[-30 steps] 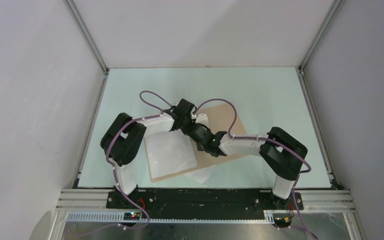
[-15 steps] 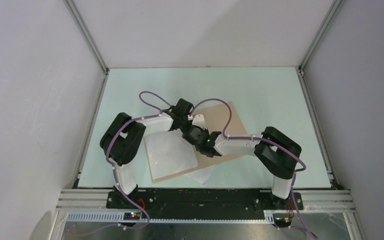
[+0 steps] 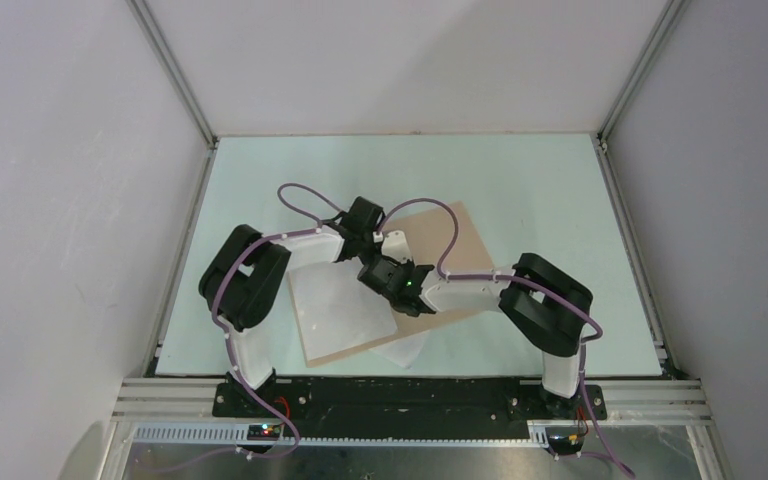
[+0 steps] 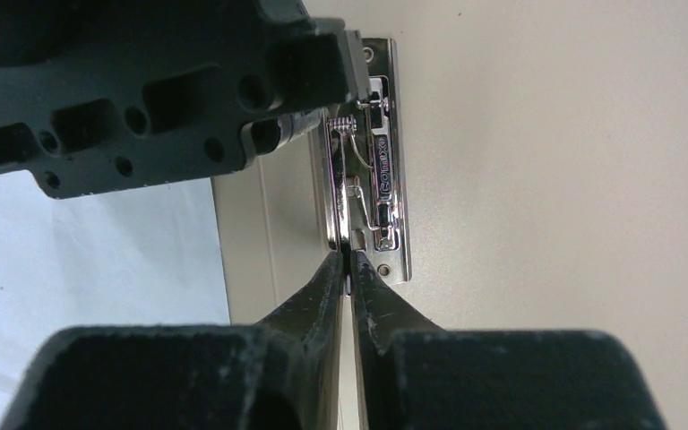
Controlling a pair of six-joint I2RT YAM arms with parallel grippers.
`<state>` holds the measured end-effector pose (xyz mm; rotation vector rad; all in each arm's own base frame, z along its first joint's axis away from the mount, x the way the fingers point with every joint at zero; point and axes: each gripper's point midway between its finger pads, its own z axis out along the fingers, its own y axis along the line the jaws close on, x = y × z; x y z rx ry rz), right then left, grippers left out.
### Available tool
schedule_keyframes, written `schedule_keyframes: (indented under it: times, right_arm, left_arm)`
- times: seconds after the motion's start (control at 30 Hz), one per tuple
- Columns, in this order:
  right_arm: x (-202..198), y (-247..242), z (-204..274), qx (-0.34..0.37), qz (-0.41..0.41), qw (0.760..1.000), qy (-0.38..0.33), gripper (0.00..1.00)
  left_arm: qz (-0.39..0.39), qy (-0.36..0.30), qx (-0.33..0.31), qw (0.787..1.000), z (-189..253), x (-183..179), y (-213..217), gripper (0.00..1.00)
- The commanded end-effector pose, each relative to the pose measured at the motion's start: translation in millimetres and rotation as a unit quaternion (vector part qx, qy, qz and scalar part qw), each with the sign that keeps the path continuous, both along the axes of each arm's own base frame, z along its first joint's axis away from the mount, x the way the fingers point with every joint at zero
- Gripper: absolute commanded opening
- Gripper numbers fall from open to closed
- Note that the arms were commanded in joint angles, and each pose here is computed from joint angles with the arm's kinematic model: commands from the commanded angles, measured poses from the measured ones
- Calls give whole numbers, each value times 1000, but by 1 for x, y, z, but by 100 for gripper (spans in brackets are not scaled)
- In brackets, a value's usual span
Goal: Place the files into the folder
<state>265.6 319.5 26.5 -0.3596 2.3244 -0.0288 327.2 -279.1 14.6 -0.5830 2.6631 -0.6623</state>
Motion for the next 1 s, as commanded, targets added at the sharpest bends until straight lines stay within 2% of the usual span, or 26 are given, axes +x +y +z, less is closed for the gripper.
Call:
schedule_keyframes:
  times: [0.0,0.17,0.37,0.63,0.8,0.97]
  right_arm:
    - [-28,-45,-54,-109,-5,992,66,10]
    - [-31,-62,-56,-149,-27,987,52,8]
    - [-41,-68,-64,-191,-25,980,43,0]
    - [-55,-83,-90,-272,-19,961,47,0]
    - [-67,-90,-110,-291,-20,954,67,0]
    - [-69,-96,-103,-287,-37,955,65,0]
  left_arm:
    - [-32,122,109,986,-59,-67,50,0]
    - [-35,136,104,985,-64,-72,51,0]
    - [-34,140,97,985,-63,-71,55,0]
    - [-44,143,93,984,-63,-73,61,0]
    - [-45,143,93,984,-62,-72,69,0]
    - [-47,141,97,984,-63,-71,72,0]
